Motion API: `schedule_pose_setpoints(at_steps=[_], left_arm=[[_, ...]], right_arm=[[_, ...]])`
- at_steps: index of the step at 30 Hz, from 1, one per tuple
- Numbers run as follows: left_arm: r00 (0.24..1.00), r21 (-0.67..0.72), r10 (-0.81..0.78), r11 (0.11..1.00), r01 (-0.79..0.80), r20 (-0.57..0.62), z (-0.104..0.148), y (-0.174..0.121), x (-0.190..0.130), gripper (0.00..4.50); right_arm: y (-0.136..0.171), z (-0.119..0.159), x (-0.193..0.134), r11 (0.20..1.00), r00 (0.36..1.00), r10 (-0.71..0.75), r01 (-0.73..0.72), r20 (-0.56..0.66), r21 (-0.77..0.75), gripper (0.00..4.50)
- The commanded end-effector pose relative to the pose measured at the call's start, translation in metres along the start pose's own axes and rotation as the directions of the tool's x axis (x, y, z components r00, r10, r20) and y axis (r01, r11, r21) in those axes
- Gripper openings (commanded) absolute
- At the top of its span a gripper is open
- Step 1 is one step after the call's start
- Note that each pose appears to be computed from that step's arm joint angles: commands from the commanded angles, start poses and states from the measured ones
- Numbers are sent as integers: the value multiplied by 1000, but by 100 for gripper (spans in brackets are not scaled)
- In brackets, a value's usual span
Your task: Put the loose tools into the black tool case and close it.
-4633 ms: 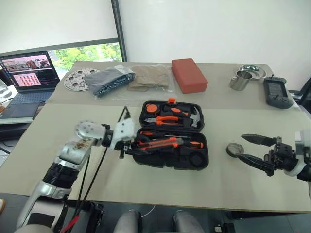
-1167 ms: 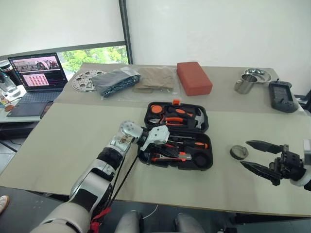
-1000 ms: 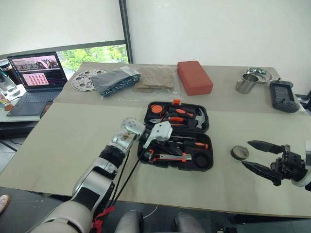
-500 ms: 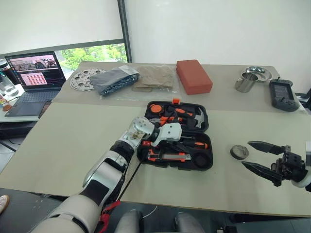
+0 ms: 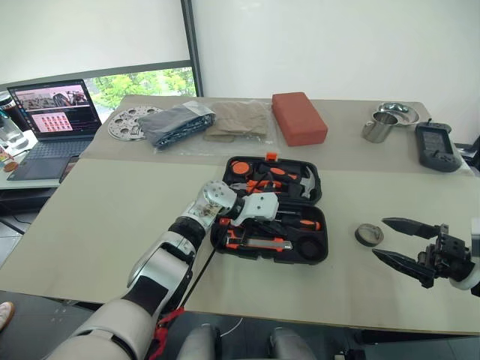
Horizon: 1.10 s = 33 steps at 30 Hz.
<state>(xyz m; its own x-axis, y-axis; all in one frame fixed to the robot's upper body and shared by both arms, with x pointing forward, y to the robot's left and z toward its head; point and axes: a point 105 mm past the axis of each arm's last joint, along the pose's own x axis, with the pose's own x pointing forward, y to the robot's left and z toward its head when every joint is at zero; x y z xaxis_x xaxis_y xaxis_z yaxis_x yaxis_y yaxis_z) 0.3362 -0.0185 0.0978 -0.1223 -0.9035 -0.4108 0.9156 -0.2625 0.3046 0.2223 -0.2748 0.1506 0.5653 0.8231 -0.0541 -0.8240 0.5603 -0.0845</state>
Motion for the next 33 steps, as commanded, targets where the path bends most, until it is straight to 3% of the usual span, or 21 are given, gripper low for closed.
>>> schedule_pose_setpoints(at_steps=[1,6,15,24,29,33], left_arm=[[984,-3,56,998,-56,171,29,14,-9,5],[976,-27,-7,1000,13,216,26,1,-21,5],[995,-67,-93,993,95,39,-12,-20,-28,5],[997,-34,-75,997,76,16,-17,-21,-21,5],[987,-64,-4,998,15,163,4,-9,-22,5],[971,-90,-49,993,72,235,12,-12,-30,5]], right_arm=[[0,13,-1,999,999,2,-1,32,-47,450],[0,13,-2,999,1000,2,-1,31,-46,450],[-1,14,-2,999,1000,2,-1,29,-45,450],[-2,14,-3,999,1000,2,-1,26,-45,450],[-2,15,-4,999,1000,1,0,25,-45,450],[-3,17,-4,999,999,1,0,34,-46,450]])
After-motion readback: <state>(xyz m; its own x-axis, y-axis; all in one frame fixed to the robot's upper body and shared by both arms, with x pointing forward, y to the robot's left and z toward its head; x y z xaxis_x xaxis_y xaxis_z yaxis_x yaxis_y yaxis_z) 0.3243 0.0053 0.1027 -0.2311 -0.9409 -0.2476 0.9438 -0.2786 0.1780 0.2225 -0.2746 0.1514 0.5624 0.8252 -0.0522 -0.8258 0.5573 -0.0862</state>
